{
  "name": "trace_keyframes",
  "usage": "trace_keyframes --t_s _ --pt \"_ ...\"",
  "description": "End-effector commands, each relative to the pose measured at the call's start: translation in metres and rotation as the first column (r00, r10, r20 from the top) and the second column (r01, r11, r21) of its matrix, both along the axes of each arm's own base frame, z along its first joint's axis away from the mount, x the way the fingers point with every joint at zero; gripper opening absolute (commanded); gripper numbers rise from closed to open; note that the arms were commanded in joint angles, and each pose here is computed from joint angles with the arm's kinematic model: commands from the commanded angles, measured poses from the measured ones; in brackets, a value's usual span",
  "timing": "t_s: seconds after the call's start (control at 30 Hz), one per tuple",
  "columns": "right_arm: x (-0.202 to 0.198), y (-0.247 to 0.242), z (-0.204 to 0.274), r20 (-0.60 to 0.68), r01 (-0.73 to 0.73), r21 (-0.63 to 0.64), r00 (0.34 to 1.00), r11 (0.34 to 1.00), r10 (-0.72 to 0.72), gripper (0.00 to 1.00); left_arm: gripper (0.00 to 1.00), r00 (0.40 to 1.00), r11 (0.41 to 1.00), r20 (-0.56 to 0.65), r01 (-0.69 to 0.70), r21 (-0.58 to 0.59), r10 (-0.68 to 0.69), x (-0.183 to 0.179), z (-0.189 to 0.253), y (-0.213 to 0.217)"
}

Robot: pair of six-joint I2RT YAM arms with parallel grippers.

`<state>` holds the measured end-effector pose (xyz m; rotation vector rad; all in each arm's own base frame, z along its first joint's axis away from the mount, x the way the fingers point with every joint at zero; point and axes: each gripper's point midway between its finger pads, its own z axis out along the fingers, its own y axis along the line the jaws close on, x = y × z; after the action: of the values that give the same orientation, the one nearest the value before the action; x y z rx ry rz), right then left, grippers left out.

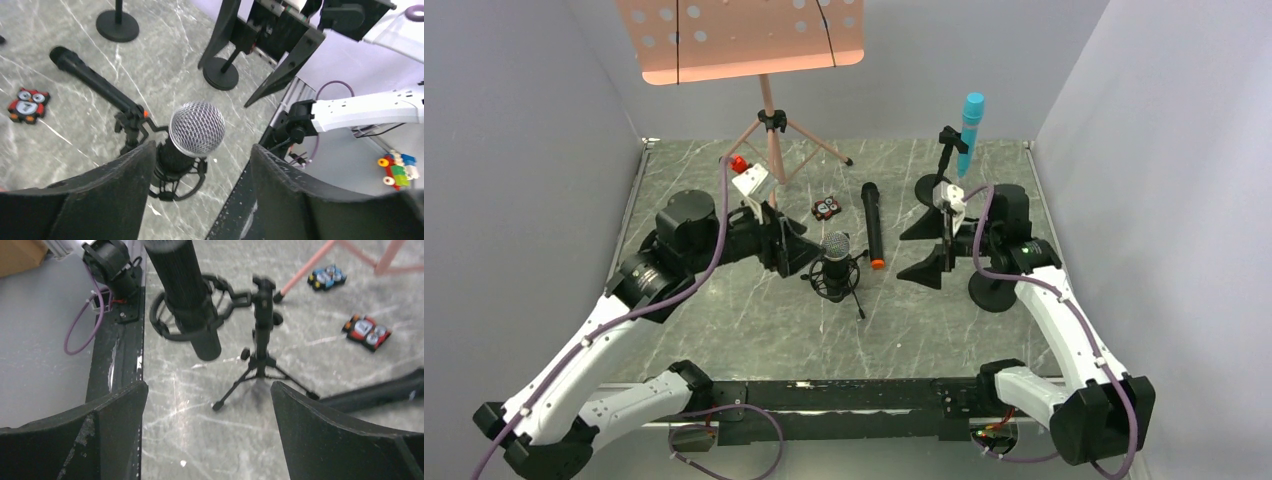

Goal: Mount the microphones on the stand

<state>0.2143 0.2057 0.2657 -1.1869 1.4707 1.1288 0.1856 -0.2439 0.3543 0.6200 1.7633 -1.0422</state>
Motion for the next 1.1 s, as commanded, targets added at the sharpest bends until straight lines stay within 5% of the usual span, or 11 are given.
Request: trace_keyframes --t_s 0.0,0.23,0.47,0.9,1.07 --pt "-0.002 -0.014 -0.017 -0.011 0.024 0.042 1.0 0.999 -0.024 1.0 0.65 0.997 0.999 0.069 -0.044 -0.031 0.046 0.015 0.033 -0.006" --pt "0.003 -0.022 -0.028 -0.061 0.052 0.043 0.997 0.998 -0.049 0.99 0.32 0.999 1.0 0.03 0.025 -0.016 -0.025 0.017 0.04 -0.038" --pt "0.003 -0.027 -0.026 -0.053 0.077 0.064 0.996 0.995 -0.074 0.99 0.17 0.998 0.999 -0.049 0.027 0.035 -0.025 0.02 0.015 -0.051" --pt "0.003 -0.033 -0.021 -0.049 0.088 0.08 0.995 0.993 -0.084 0.99 0.13 0.984 0.986 -0.165 -0.036 0.162 0.063 0.027 -0.048 -0.042" --pt "0.003 -0.033 -0.021 -0.046 0.087 0.082 0.995 0.993 -0.084 0.99 0.19 0.99 0.989 -0.112 -0.067 0.135 0.083 0.033 -0.026 -0.039"
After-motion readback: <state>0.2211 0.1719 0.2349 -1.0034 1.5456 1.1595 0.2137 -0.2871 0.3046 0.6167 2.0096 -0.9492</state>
